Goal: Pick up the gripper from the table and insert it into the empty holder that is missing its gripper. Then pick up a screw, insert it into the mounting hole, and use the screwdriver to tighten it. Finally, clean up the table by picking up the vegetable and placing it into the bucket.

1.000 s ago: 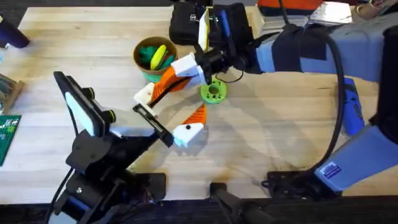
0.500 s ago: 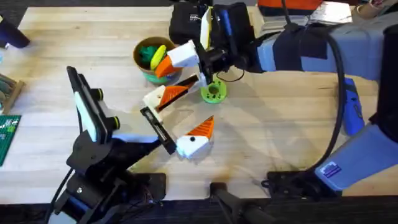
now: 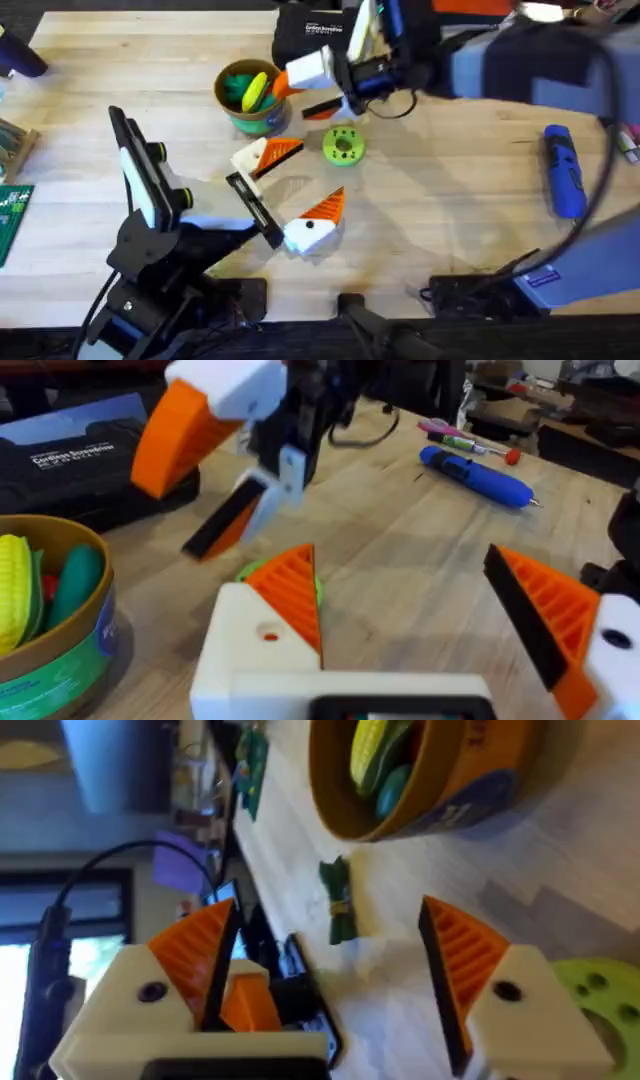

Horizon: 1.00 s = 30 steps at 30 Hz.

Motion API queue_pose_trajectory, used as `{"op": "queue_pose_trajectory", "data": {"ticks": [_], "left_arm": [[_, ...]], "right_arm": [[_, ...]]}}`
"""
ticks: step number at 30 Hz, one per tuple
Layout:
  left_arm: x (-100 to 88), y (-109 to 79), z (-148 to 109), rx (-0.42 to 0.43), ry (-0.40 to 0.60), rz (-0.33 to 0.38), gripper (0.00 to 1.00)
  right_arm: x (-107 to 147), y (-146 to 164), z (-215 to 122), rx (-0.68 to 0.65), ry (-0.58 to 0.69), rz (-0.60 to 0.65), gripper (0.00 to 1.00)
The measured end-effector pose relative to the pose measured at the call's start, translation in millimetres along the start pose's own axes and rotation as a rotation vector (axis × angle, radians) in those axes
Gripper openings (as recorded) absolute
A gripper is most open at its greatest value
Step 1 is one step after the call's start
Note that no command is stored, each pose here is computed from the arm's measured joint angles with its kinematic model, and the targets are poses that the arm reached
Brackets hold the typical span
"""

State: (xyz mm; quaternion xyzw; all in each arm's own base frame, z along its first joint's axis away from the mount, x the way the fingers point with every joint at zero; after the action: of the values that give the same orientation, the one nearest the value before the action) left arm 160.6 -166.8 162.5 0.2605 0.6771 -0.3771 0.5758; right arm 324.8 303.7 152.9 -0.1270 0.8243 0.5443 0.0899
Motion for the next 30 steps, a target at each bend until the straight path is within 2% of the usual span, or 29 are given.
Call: {"op": "queue_pose_trajectory", "data": {"ticks": [6, 9, 12, 14, 20, 26, 30], "left_arm": [[0.0, 0.0, 0.0, 0.0, 0.0, 0.0, 0.985], [0.0, 0.0, 0.0, 0.0, 0.0, 0.0, 0.985], [0.0, 0.0, 0.0, 0.0, 0.0, 0.0, 0.985], [0.0, 0.0, 0.0, 0.0, 0.0, 0.0, 0.985], [0.0, 0.0, 0.0, 0.0, 0.0, 0.0, 0.985], [0.0, 0.0, 0.0, 0.0, 0.0, 0.0, 0.985], [0.0, 0.0, 0.0, 0.0, 0.0, 0.0, 0.985]], "right_arm": [[-15.8, -2.4, -58.4, 0.393, -0.14, -0.141, 0.995], [-6.5, -16.8, -76.4, 0.602, -0.129, -0.208, 0.995], [5.5, -33.9, -81.0, 0.725, -0.074, -0.231, 0.996], [10.9, -43.1, -82.0, 0.77, -0.042, -0.237, 0.992], [29.2, -50.5, -79.2, 0.817, 0.05, -0.257, 0.712], [56.1, -57.8, -58.4, 0.824, 0.187, -0.278, 0.568], [70.4, -66.8, -46.5, 0.831, 0.262, -0.275, 0.422]]}}
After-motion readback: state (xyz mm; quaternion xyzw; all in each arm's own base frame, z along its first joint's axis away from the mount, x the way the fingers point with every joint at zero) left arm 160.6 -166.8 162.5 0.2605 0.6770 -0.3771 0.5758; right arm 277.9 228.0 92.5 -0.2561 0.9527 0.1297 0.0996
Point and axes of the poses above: each hand's point on the last joint's axis, 136 mm out from that joint toward the fingers, its own z axis out along the fingers, its own y axis along the line the jaws close on, x = y × z, the point moved 1 cm from there along -z, back along the fingers, and after that the axes turned 3 degrees about -z, right-handed, at the moved point
